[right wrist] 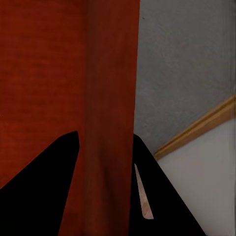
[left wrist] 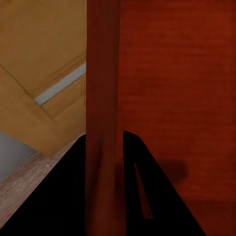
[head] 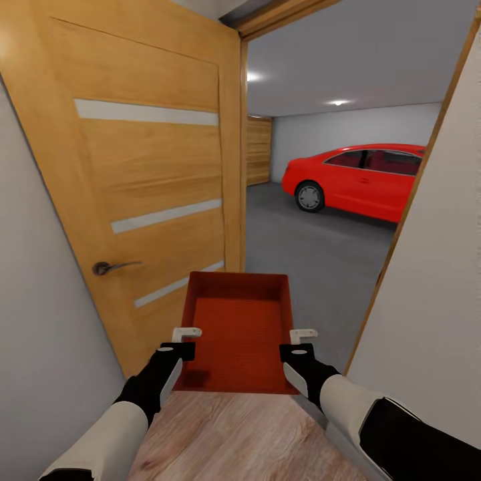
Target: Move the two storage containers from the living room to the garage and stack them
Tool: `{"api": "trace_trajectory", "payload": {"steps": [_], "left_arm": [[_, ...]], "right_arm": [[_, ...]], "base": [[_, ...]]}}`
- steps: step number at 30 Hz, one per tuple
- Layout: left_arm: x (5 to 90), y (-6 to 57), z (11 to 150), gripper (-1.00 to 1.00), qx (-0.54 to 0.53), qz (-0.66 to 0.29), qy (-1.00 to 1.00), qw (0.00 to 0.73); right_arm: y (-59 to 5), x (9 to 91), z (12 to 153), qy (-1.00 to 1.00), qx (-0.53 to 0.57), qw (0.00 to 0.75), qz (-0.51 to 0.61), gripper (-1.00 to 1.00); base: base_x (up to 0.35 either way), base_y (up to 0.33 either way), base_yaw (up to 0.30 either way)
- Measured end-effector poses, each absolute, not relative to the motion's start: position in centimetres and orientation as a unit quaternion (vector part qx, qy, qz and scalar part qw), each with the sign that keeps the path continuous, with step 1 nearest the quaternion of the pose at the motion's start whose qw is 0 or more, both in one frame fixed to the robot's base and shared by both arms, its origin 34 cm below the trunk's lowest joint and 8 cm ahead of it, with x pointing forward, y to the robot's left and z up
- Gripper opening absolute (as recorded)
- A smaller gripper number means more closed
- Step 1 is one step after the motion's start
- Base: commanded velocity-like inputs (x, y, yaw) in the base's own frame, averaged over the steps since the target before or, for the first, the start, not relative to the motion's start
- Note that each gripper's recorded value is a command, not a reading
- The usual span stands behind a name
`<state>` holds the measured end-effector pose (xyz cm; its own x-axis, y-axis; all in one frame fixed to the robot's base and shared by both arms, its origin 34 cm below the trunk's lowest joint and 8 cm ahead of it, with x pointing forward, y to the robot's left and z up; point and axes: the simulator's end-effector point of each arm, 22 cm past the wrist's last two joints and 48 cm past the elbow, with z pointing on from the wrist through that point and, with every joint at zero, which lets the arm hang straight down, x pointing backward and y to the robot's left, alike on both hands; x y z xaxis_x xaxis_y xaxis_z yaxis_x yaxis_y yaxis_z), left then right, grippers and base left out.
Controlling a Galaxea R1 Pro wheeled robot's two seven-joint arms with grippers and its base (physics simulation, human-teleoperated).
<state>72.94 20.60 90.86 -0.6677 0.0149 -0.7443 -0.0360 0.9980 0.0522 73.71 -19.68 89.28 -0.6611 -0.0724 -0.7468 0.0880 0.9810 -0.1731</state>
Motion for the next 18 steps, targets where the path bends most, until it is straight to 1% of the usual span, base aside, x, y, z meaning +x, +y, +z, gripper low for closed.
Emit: {"api": "trace_trajectory", "payload": {"steps": [18], "left_arm": [[72.94, 20.60, 90.86, -1.00, -0.006, 0.031, 0.913, 0.408]], "right_arm": [[-19.68, 73.71, 89.28, 0.906, 0.004, 0.412, -0.097, -1.00]], "base": [[0.151, 0.085, -0.234]]}}
